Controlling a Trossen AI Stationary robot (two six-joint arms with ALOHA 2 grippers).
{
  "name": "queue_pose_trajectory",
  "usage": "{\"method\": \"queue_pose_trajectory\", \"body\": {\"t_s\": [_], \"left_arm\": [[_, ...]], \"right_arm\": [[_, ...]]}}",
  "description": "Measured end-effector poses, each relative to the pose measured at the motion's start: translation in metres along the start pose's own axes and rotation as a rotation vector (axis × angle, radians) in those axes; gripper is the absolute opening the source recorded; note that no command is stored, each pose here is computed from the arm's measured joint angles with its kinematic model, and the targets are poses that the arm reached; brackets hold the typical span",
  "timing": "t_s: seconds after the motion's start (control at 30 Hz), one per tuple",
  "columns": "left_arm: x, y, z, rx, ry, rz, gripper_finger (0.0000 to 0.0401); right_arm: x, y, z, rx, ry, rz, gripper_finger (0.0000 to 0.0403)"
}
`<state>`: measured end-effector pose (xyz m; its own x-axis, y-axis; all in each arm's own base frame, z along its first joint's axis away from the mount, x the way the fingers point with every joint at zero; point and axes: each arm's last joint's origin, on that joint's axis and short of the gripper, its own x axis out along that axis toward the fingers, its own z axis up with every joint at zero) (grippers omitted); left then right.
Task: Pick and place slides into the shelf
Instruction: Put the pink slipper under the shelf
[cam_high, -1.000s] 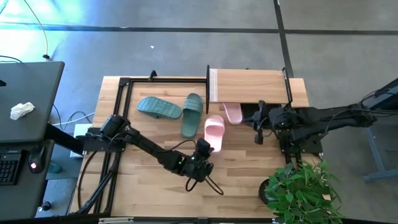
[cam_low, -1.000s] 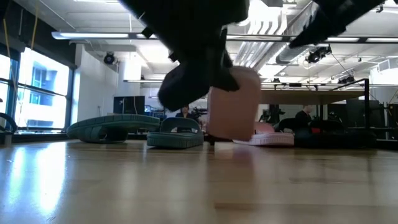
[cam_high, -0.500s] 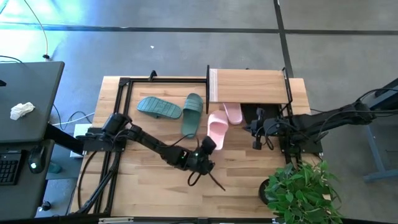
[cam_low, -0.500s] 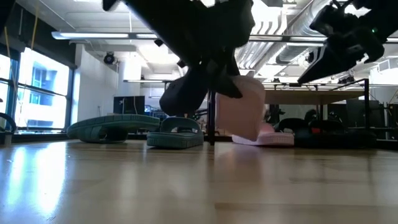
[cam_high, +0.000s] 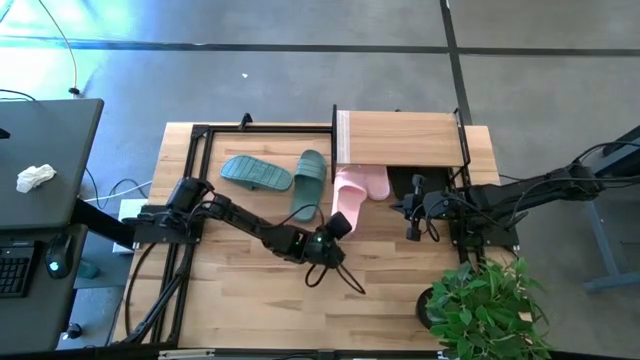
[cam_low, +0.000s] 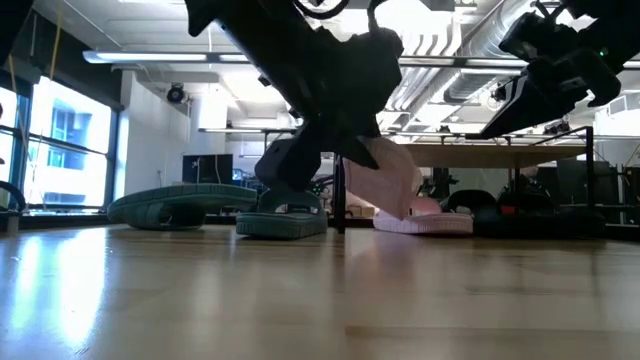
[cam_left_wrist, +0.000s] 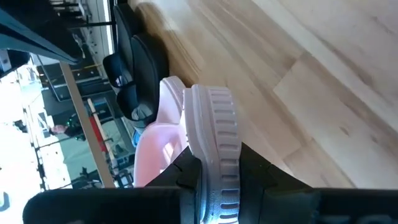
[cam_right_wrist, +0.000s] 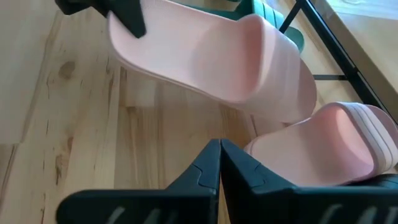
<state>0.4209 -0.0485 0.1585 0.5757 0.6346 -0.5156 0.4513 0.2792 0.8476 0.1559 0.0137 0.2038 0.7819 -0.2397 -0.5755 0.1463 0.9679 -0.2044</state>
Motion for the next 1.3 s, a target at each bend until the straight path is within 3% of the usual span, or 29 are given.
{"method": "queue_pose_trajectory", "body": {"t_s": [0.33,0.77,1.1,1.3], "left_arm": [[0.015,0.005,-0.016,0.010,0.048,-0.032,0.0042],[0.011,0.031,-0.008,0.035,0.130,-0.028,0.0042],[0.041,0.013,-0.001,0.172,0.228,-0.130,0.0042],[0.062,0.006,0.008,0.185,0.255,-0.141,0.0042]], "right_arm": [[0.000,0.000,0.000,-0.001,0.000,0.000,0.0000],[0.000,0.000,0.000,0.001,0.001,0.001,0.0000],[0.000,0.000,-0.001,-0.004,0.011,0.005,0.0000],[0.000,0.000,-0.002,-0.007,0.018,0.008,0.0000]]}}
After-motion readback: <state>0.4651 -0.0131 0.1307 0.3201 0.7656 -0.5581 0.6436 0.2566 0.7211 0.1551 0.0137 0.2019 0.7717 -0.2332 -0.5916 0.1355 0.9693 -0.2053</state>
